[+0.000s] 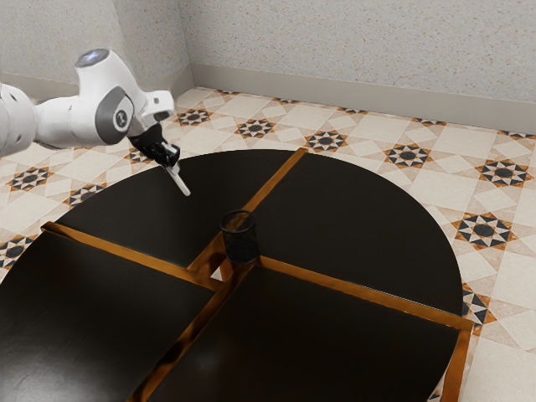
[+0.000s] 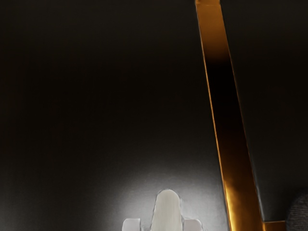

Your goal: Take the marker out of the pen holder and place it to the left of the pen holder.

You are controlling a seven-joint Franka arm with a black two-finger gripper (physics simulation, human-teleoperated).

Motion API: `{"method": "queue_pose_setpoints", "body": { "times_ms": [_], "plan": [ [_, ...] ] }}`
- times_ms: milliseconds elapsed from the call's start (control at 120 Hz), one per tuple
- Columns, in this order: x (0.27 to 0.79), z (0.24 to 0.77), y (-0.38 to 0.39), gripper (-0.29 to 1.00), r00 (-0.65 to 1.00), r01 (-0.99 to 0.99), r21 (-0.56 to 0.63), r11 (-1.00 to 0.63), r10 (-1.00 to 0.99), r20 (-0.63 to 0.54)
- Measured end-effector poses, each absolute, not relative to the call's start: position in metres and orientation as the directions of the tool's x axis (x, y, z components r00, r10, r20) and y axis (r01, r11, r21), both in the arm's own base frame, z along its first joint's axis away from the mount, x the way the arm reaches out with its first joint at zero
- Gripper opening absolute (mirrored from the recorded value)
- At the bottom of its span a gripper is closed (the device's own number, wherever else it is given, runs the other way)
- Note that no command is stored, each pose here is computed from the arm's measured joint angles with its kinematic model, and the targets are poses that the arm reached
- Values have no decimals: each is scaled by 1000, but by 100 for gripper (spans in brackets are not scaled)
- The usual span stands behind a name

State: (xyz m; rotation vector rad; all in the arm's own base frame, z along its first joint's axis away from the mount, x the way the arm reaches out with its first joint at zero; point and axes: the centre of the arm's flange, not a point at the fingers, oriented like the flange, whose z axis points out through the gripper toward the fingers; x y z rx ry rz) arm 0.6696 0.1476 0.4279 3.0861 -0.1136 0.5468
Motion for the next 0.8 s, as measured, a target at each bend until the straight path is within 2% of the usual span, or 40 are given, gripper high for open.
{"method": "queue_pose_setpoints", "body": {
  "times_ms": [200,317,500,658,800],
  "plan": [
    [671,377,155,-6,801,-96,-165,-982,-175,573],
    [671,337,160,-5,750,-108,-234,-966,-234,619],
    [669,319,164,-5,698,-114,-307,-945,-296,652],
    [672,321,158,30,680,-137,-333,-933,-333,653],
    [672,360,161,49,679,-152,-340,-928,-348,647]
  ]
}}
